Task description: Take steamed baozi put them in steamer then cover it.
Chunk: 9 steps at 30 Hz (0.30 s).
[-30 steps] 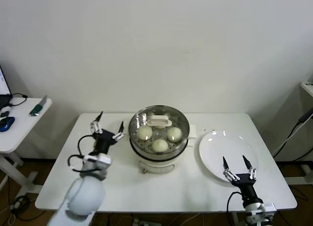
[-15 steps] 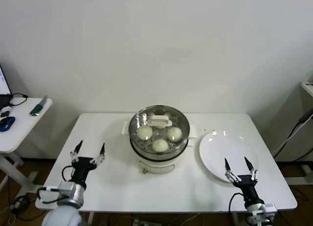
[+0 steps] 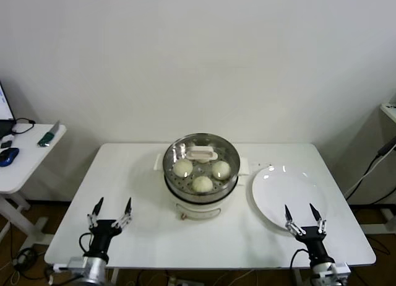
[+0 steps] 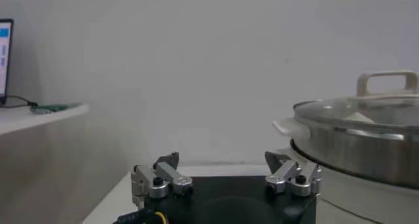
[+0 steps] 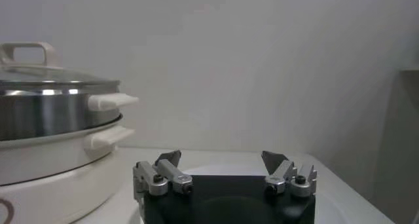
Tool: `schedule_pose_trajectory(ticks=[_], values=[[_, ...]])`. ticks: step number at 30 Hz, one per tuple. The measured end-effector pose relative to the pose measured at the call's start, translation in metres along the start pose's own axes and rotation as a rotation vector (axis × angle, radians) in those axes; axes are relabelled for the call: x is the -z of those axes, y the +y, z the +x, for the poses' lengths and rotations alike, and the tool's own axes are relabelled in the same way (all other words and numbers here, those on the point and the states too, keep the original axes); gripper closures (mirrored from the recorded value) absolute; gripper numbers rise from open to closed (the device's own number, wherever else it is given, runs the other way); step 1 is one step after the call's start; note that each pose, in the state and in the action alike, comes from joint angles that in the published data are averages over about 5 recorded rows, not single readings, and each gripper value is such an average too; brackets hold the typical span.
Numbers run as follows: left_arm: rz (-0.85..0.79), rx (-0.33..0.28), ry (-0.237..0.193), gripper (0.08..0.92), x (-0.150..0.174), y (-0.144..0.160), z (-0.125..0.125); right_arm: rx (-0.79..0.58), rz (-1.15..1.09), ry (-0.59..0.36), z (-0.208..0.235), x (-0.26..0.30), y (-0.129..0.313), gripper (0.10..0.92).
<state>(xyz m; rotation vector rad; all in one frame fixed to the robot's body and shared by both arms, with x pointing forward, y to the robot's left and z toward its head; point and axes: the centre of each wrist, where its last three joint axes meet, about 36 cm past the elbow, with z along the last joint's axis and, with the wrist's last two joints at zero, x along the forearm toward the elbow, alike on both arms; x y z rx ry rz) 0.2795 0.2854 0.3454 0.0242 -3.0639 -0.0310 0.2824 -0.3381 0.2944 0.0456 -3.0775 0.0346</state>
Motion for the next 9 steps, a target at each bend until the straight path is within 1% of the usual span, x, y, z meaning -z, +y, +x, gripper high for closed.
schedule_pose_trajectory(ticks=[9], values=[[0.025,-0.012,0.002,0.177,-0.0074,-0.0069,0.0088,-0.003,-0.001,-0.004,0.0005,-0.0006,-0.0006,0.200]])
